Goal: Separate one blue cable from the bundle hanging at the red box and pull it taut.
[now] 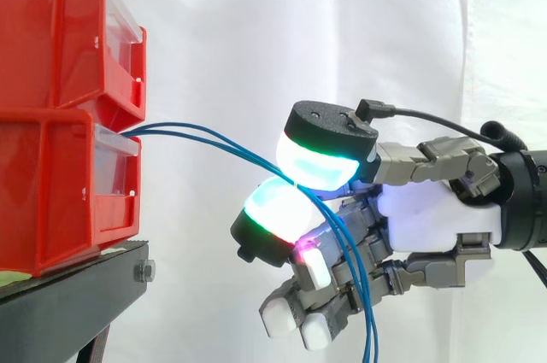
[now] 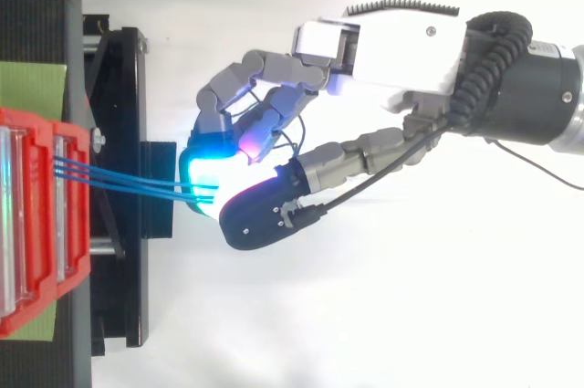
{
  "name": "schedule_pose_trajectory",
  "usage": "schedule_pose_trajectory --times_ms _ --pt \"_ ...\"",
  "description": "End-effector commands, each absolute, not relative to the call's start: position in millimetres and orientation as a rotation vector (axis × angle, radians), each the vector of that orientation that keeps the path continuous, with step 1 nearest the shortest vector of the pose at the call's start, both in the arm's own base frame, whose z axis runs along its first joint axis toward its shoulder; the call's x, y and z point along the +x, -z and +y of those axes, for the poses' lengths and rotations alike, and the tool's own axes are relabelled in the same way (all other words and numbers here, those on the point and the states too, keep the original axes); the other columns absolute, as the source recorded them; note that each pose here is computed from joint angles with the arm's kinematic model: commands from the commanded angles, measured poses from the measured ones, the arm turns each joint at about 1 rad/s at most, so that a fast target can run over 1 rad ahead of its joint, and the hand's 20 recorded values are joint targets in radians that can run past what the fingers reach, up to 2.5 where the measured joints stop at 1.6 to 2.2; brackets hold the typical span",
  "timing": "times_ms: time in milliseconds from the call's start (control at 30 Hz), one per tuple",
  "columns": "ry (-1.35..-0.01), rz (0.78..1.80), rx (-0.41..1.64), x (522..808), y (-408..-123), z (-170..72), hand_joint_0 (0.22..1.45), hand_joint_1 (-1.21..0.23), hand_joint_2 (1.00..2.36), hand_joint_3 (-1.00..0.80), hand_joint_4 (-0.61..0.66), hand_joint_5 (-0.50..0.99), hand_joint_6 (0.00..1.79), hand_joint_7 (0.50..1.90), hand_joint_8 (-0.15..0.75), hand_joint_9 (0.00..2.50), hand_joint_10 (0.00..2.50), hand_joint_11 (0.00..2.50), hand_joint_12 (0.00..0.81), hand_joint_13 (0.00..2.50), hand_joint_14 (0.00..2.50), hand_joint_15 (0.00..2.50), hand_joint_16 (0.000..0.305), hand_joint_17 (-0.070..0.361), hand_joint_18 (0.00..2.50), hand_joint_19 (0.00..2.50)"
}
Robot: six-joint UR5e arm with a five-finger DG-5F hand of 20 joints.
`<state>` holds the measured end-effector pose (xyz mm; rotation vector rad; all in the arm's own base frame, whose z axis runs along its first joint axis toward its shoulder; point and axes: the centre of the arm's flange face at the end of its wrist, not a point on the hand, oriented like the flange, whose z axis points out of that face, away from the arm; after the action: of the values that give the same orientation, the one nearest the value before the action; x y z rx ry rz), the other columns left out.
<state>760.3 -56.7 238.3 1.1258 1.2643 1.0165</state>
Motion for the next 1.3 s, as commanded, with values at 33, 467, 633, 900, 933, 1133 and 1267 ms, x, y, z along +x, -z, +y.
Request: schedule_pose_trajectory --times_ms 33,467,633,900,933,1133,1267 --pt "-1.016 1.264 1.126 760.1 -238.4 -57.4 0.73 -0.86 1.01 -0.36 -0.06 -0.18 0.92 1.14 0.249 0.97 0.02 0.77 0.307 0.73 0.02 0.45 0.041 0.092 0.63 0.55" --pt "-1.014 1.267 1.128 759.8 -238.1 -57.4 0.71 -0.93 1.0 -0.5 -0.06 -0.18 0.92 1.05 0.223 0.99 0.02 0.79 0.296 0.75 0.02 0.45 0.04 0.09 0.65 0.52" --pt "-1.01 1.269 1.123 759.8 -238.1 -57.4 0.56 -0.94 1.0 -0.5 0.03 -0.16 0.91 1.06 0.248 1.03 0.02 0.78 0.31 0.78 0.02 0.47 0.042 0.094 0.68 0.56" --pt "-1.013 1.272 1.121 759.9 -238.1 -55.9 0.45 -0.77 1.0 -0.5 0.08 -0.16 0.9 0.98 0.293 1.05 0.02 0.76 0.356 0.81 0.02 0.47 0.05 0.113 0.73 0.58" --pt "-1.015 1.276 1.12 760.1 -237.0 -55.6 0.46 -0.72 1.0 -0.5 0.08 -0.16 0.9 0.97 0.289 1.05 0.02 0.76 0.354 0.81 0.02 0.48 0.049 0.111 0.72 0.59" --pt "-1.016 1.275 1.119 760.0 -238.1 -55.5 0.59 -0.57 1.0 -0.5 0.05 -0.16 0.88 1.04 0.27 1.04 0.02 0.77 0.32 0.78 0.02 0.49 0.042 0.096 0.67 0.62" --pt "-1.016 1.275 1.119 760.0 -238.1 -55.5 0.62 -0.61 1.0 -0.47 0.05 -0.16 0.89 1.07 0.275 1.04 0.02 0.78 0.323 0.79 0.02 0.49 0.042 0.095 0.68 0.62"
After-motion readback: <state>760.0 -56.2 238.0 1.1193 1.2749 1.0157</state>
